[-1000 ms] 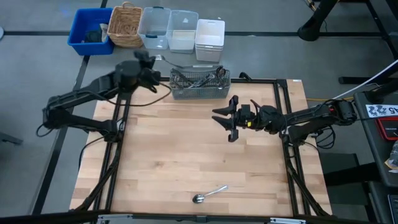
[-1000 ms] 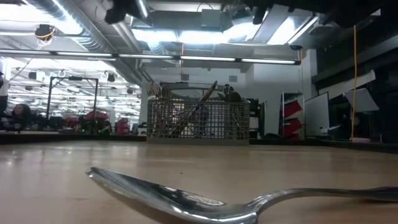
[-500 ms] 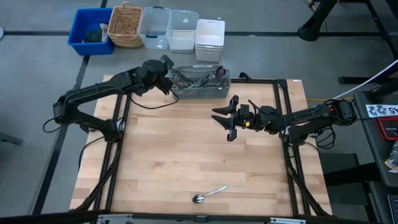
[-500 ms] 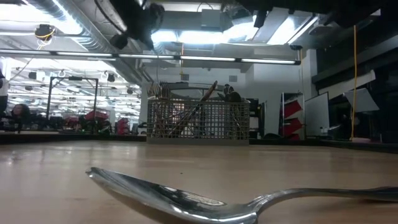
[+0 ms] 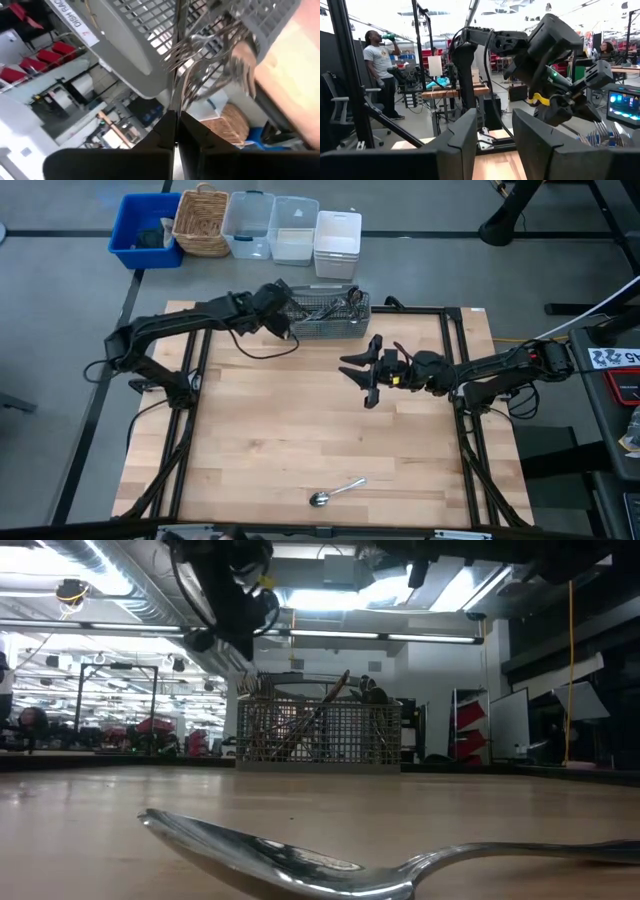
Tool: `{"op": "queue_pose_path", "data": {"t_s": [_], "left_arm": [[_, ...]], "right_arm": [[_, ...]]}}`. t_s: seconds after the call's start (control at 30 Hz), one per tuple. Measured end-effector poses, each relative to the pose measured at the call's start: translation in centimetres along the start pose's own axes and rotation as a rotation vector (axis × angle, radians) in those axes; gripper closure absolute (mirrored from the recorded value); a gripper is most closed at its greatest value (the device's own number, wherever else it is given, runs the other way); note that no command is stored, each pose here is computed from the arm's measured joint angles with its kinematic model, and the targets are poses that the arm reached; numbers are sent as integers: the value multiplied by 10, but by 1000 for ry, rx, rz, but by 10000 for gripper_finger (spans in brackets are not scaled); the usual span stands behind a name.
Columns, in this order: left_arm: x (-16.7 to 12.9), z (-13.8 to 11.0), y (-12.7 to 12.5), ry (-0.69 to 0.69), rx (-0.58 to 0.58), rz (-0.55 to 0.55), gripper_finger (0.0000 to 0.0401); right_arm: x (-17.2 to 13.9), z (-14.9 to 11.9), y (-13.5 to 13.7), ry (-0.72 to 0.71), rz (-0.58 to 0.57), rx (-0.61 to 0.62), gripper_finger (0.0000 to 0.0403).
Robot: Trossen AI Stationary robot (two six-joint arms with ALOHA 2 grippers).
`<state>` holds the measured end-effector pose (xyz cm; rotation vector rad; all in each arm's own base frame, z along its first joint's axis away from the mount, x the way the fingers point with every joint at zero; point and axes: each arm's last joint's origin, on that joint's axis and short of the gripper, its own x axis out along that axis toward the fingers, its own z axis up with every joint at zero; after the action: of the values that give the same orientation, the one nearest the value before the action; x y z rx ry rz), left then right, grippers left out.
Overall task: Sort silverware
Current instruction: Put the silver fork into the dishwasher utensil holder, then put the silver spoon into the dishwasher utensil holder
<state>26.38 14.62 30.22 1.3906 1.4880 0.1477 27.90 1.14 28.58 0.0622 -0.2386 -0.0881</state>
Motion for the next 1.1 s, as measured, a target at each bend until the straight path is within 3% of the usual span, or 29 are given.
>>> {"op": "queue_pose_path", "data": {"t_s": [0.4, 0.63, 0.73, 0.9, 1.1], "left_arm": [[5, 5, 0, 5, -289, -9, 315], [1, 8, 0, 53, -310, 9, 291], [-7, 10, 0, 70, -371, 36, 290], [-34, 10, 2, 25, -574, 101, 290], [-77, 11, -5, -108, -936, 131, 290]], "right_arm": [[0, -2, 0, 17, 0, -2, 276], [0, -2, 1, 18, 11, -1, 276], [0, -3, 2, 27, 45, 1, 276], [0, -4, 4, 51, 128, 43, 276], [-1, -10, 7, 119, 213, 131, 276]]}}
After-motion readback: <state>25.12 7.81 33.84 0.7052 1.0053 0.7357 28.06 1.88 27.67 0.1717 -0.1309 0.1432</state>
